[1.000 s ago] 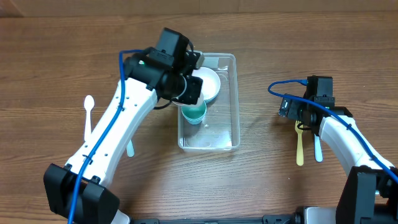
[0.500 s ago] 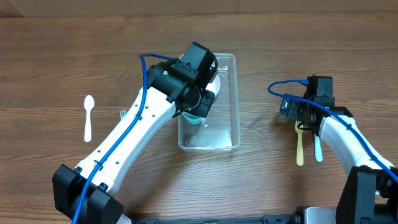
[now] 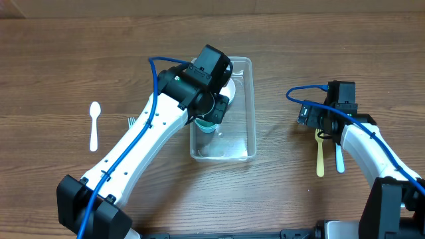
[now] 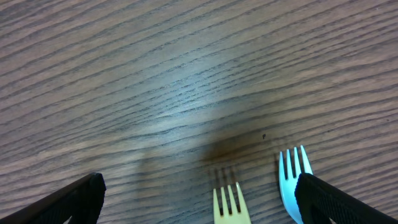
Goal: Pack container
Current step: 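Lower the white cup into the stacked cups in the container, then move right gripper down to the yellow fork and grasp its handle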
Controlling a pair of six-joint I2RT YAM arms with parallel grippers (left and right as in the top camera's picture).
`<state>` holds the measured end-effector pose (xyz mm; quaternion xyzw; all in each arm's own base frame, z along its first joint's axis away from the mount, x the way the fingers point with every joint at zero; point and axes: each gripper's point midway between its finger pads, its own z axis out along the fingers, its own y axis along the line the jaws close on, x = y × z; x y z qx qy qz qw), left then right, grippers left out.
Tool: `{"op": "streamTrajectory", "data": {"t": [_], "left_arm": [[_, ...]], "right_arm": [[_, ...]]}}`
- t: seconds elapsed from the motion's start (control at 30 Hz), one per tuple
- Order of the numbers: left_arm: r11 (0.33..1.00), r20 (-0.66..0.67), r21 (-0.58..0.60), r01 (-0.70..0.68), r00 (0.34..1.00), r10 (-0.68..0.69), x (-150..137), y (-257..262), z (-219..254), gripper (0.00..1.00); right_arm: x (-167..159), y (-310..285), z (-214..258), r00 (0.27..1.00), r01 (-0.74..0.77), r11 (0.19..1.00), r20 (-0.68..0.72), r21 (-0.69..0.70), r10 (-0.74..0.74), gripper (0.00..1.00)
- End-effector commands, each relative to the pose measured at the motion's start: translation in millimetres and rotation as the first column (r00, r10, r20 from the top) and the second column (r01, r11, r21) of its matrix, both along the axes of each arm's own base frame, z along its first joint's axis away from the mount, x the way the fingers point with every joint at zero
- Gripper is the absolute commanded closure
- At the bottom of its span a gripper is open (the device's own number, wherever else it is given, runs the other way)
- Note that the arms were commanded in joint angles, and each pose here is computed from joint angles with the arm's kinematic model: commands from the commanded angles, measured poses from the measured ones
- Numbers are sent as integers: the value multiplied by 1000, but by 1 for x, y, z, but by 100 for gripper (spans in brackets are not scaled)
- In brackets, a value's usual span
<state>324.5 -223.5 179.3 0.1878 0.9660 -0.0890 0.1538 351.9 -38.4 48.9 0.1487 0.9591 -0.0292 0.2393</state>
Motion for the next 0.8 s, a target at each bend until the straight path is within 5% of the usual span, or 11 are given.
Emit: {"op": "streamTrajectory", "data": {"t": [0.0, 0.1, 0.13, 0.23, 0.33, 0.43, 0.5, 0.57, 0.77], "left_arm": [[1000, -3, 0, -3, 1000, 3, -5, 0, -7, 96], [1000, -1, -1, -3, 1000, 3, -4, 0, -7, 92], [1000, 0, -2, -3, 1000, 3, -4, 0, -7, 83], [1000, 1, -31, 6, 1000, -6, -3, -6, -4, 24], [999, 47, -52, -1, 999, 4, 6, -8, 13, 23], [983, 161, -22, -182, 970, 183, 30, 21, 44, 22], [933, 231, 12, -361, 908, 348, 41, 60, 59, 17], [872, 261, -3, -490, 841, 473, 45, 94, 71, 0], [744, 262, -16, -668, 716, 647, 49, 176, 83, 0]], "right_arm": [[1, -3, -1, 1000, 8, 1000, 1, -10, -8, 0], [1, -3, -1, 1000, 7, 1000, 1, -10, -7, 0], [1, -3, -1, 1000, 7, 1000, 1, -10, -7, 0], [1, -3, -1, 1000, 7, 1000, 1, -10, -7, 0], [1, -3, -1, 1000, 8, 1000, 1, -10, -8, 0], [1, -3, -1, 1000, 7, 1000, 1, -10, -7, 0], [1, -3, -1, 1000, 7, 1000, 1, -10, -7, 0], [1, -3, -1, 1000, 7, 1000, 1, -10, -7, 0], [1, -3, -1, 1000, 8, 1000, 1, -10, -8, 0]]}}
